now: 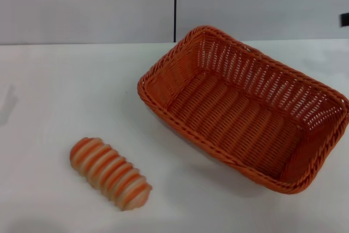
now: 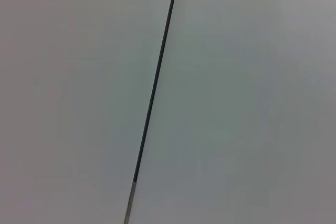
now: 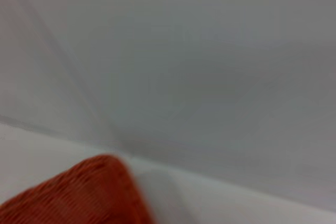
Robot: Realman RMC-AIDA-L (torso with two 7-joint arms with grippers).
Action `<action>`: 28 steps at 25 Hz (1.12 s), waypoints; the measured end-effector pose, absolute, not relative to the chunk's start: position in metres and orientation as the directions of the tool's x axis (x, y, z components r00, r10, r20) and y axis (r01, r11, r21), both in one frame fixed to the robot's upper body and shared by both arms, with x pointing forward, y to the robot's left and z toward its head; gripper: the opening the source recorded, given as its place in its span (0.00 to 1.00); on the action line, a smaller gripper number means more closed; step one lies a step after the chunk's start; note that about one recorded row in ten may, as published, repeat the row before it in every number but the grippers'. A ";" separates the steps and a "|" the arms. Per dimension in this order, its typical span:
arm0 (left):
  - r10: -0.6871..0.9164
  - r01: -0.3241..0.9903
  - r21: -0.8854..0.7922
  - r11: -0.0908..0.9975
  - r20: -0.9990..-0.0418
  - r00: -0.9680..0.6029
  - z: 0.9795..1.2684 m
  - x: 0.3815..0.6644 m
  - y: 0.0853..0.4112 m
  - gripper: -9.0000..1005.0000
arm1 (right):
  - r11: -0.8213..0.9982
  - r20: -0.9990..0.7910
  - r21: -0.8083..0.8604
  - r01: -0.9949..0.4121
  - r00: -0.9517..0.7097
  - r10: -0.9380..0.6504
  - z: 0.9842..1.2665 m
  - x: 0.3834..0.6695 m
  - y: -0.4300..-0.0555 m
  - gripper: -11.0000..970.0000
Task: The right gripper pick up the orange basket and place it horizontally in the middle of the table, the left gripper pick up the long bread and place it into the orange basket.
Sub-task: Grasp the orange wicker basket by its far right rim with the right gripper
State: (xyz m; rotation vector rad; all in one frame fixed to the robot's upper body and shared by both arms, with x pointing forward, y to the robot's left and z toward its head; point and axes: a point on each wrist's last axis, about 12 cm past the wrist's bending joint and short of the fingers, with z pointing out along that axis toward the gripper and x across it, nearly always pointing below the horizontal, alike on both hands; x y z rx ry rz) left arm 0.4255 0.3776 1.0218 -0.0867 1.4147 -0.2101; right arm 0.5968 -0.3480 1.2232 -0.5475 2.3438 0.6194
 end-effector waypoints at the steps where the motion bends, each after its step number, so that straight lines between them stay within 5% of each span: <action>1: -0.197 0.094 -0.185 0.978 -0.970 0.141 1.022 0.426 0.378 0.81 | 0.796 -0.655 0.285 -0.534 -0.715 -0.245 1.223 0.602 -0.341 0.69; 14: -0.161 0.093 -0.148 0.985 -0.976 0.149 1.026 0.428 0.384 0.80 | 0.747 -0.513 0.304 -0.592 -0.762 -0.395 1.186 0.636 -0.275 0.68; 28: -0.161 0.096 -0.148 0.984 -0.975 0.151 1.026 0.427 0.384 0.80 | 0.731 -0.534 0.327 -0.599 -0.756 -0.380 1.136 0.629 -0.254 0.67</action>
